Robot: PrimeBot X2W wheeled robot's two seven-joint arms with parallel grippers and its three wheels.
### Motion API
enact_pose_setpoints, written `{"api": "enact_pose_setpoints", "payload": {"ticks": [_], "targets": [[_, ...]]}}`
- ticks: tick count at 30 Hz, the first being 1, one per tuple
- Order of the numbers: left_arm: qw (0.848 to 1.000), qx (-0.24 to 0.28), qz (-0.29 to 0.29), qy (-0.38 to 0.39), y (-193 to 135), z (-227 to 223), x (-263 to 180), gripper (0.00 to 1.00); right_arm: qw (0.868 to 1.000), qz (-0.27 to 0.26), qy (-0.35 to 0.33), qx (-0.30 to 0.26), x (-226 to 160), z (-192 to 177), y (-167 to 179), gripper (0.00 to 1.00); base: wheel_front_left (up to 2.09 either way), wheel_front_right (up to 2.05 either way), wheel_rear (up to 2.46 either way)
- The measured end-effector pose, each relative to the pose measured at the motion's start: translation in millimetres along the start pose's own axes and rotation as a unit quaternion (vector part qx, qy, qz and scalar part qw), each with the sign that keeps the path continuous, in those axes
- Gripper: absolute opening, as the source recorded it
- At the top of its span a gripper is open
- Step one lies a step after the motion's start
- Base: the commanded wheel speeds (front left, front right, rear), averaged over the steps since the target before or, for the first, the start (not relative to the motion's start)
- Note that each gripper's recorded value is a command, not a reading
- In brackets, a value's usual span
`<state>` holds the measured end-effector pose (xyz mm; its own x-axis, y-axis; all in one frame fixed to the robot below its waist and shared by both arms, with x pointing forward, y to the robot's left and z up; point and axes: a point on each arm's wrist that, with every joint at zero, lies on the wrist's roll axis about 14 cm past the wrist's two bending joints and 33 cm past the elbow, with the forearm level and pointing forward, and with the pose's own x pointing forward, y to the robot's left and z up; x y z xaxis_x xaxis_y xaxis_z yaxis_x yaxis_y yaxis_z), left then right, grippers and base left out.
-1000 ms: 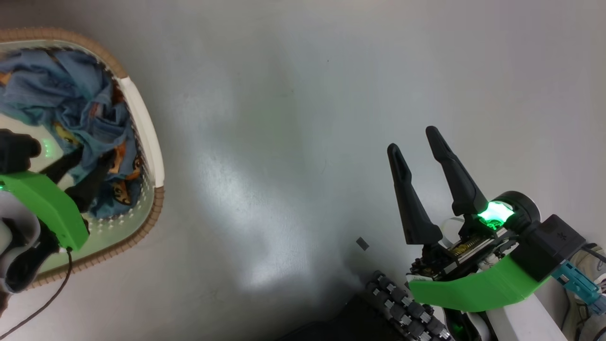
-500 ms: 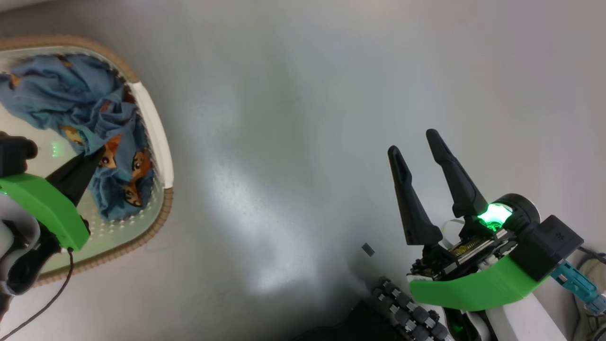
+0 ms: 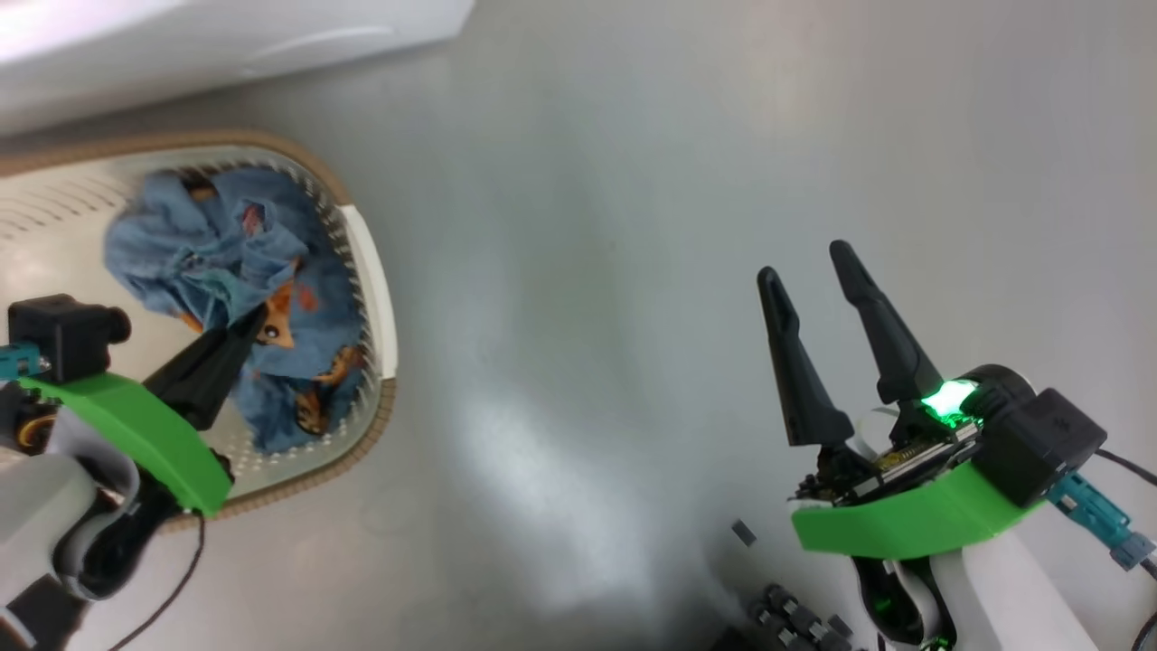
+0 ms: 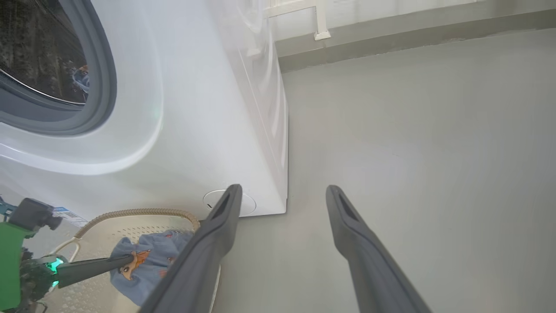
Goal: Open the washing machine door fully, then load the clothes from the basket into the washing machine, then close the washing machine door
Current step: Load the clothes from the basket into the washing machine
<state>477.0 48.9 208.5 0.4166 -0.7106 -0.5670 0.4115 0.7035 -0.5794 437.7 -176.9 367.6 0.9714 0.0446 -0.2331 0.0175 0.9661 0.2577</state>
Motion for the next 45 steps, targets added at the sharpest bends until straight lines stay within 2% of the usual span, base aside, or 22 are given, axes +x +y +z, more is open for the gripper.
{"api": "enact_pose_setpoints", "payload": {"ticks": [8, 17, 25, 31, 45], "targets": [[0.995, -0.021, 0.004, -0.094, -32, 46, -36, 0.00, 0.999, 0.011, -0.034, -0.001, -4, 28, 8, 1.00, 0.00, 0.00, 0.00], [0.981, 0.005, 0.006, -0.193, -72, 86, -91, 0.00, 0.998, 0.020, -0.064, -0.008, -20, 55, 17, 1.00, 0.00, 0.00, 0.00], [0.959, 0.023, 0.020, -0.282, -101, 117, -144, 0.00, 0.996, 0.022, -0.088, -0.003, -42, 74, 22, 1.00, 0.00, 0.00, 0.00], [0.936, 0.037, 0.040, -0.348, -115, 137, -183, 0.00, 0.994, 0.030, -0.108, -0.001, -57, 89, 29, 1.00, 0.00, 0.00, 0.00], [0.894, 0.080, 0.053, -0.437, -152, 158, -245, 0.00, 0.989, 0.037, -0.140, -0.002, -82, 108, 36, 1.00, 0.00, 0.00, 0.00]]}}
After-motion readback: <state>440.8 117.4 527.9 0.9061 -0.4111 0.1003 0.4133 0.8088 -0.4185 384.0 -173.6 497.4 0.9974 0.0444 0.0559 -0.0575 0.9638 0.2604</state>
